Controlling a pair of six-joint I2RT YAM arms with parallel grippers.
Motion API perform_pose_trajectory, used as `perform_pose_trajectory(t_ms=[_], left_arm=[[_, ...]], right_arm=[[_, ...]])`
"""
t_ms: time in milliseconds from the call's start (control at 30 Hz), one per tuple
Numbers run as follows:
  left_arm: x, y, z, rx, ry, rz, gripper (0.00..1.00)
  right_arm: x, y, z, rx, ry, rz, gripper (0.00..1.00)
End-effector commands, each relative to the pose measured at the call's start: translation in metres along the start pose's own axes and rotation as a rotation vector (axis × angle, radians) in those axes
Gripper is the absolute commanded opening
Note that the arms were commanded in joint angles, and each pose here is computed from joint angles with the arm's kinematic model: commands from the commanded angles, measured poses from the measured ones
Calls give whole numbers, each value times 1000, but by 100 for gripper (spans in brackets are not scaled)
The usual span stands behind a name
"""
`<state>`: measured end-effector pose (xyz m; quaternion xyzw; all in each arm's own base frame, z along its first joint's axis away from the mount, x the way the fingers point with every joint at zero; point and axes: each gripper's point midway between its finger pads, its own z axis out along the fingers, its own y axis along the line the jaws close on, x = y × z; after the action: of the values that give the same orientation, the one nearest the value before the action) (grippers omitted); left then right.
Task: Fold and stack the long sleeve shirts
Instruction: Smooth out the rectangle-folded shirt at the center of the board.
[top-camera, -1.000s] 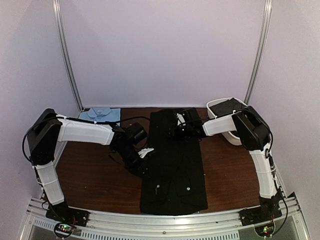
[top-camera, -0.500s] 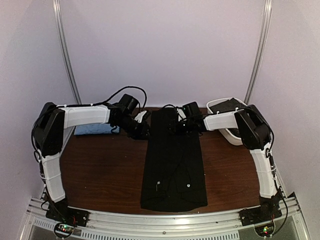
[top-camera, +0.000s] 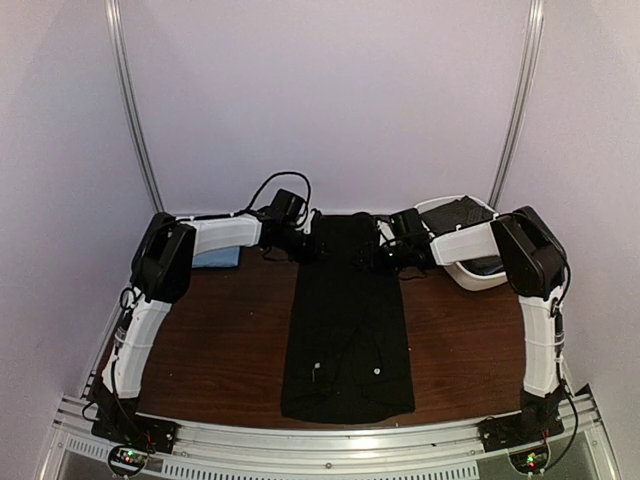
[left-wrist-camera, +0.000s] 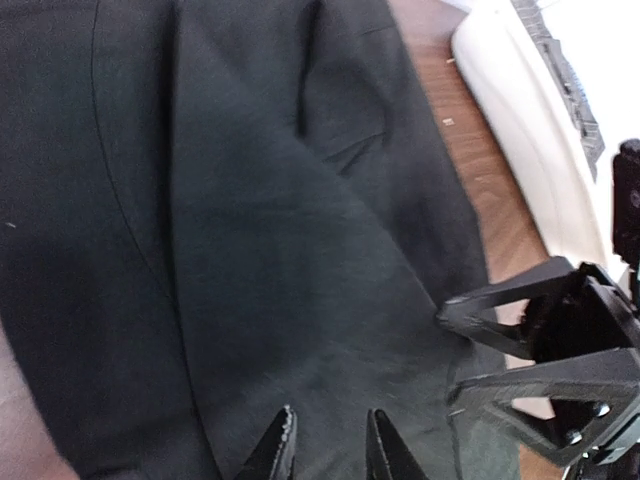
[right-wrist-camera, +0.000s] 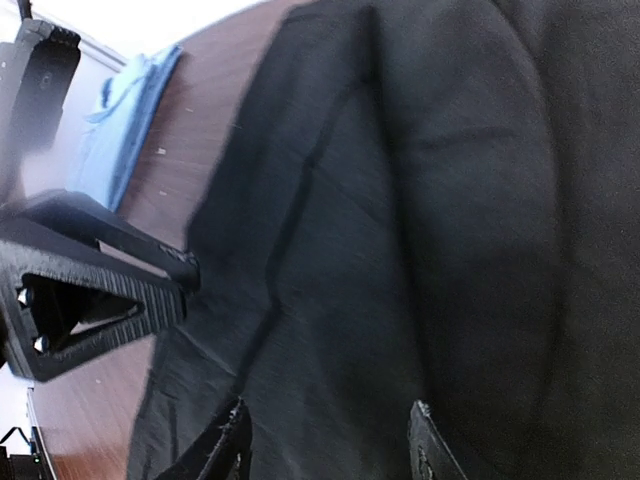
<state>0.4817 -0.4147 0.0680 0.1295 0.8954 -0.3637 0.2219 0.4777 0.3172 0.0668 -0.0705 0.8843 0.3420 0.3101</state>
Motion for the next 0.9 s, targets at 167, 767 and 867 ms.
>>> perform_pose_trajectory(t_ms=[167,767,867], left_arm=[[14,29,25,-27,17,-79,26],[43,119,-31,-167,62,-203,25],[41,127,-39,-173,56,-199,25]], right_arm=[[9,-26,3,42,21,17,54],[34,5,31,23,77,20,53],[31,8,33,35,64,18,53]])
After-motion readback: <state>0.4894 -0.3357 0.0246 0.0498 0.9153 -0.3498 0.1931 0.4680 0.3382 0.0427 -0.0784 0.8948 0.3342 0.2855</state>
